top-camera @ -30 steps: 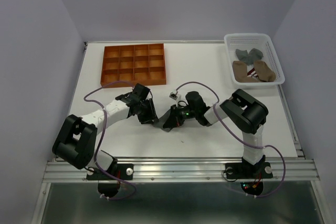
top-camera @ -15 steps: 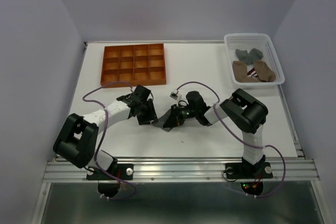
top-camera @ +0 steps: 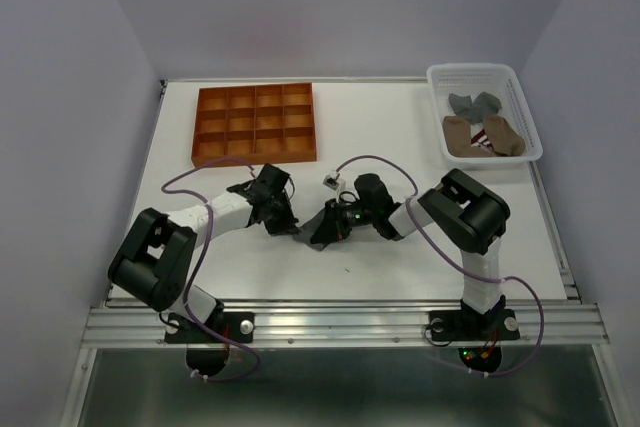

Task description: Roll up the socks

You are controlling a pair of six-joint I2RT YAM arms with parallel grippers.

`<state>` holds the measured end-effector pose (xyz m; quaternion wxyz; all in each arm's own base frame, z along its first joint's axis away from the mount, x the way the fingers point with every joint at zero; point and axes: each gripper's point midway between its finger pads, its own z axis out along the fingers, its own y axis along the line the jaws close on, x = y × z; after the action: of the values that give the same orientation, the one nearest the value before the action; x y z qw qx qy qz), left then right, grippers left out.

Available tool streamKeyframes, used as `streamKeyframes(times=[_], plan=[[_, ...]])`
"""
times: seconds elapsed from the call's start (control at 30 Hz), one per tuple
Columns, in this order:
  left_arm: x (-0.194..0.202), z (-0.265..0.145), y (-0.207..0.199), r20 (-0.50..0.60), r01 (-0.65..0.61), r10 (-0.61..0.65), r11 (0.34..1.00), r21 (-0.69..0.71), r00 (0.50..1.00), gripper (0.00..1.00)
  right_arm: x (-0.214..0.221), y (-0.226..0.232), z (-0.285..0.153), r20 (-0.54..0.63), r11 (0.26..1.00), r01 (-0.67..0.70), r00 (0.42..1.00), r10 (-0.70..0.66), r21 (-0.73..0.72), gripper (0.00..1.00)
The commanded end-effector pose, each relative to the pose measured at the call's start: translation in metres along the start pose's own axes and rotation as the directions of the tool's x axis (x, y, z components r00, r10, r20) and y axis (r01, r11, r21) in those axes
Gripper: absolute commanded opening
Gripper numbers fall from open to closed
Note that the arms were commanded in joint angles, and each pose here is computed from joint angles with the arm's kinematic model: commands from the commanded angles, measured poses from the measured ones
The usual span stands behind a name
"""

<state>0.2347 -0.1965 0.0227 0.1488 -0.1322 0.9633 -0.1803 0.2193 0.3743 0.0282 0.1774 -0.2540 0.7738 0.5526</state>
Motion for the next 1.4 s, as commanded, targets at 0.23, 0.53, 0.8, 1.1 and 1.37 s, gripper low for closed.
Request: streamKeyframes(times=[0.23,0.53,0.8,1.1,1.37], plan=[[-0.011,-0.005,-0.009,0.043,0.010,-0.010,1.000,0.005,0.999,0.00,-0.046,0.017,-0.012,0.038,0.979,0.192,0.980,-0.195,0.067,0.38],[-0.011,-0.012,-0.012,0.037,-0.003,0.004,1.000,-0.007,0.999,0.00,-0.060,0.014,-0.024,-0.024,0.879,0.364,0.927,-0.375,0.308,0.46],[-0.012,-0.015,-0.013,0.035,-0.008,0.008,1.000,-0.010,0.999,0.00,-0.049,0.027,-0.013,-0.081,0.777,0.506,0.853,-0.516,0.374,0.44],[-0.013,-0.017,-0.015,0.033,-0.013,0.014,1.000,-0.013,0.999,0.00,-0.039,0.021,-0.001,-0.157,0.696,0.581,0.803,-0.576,0.422,0.44],[-0.014,-0.019,-0.017,0.030,-0.016,0.016,1.000,-0.014,0.999,0.00,-0.022,0.021,0.010,-0.213,0.662,0.616,0.780,-0.589,0.428,0.45]])
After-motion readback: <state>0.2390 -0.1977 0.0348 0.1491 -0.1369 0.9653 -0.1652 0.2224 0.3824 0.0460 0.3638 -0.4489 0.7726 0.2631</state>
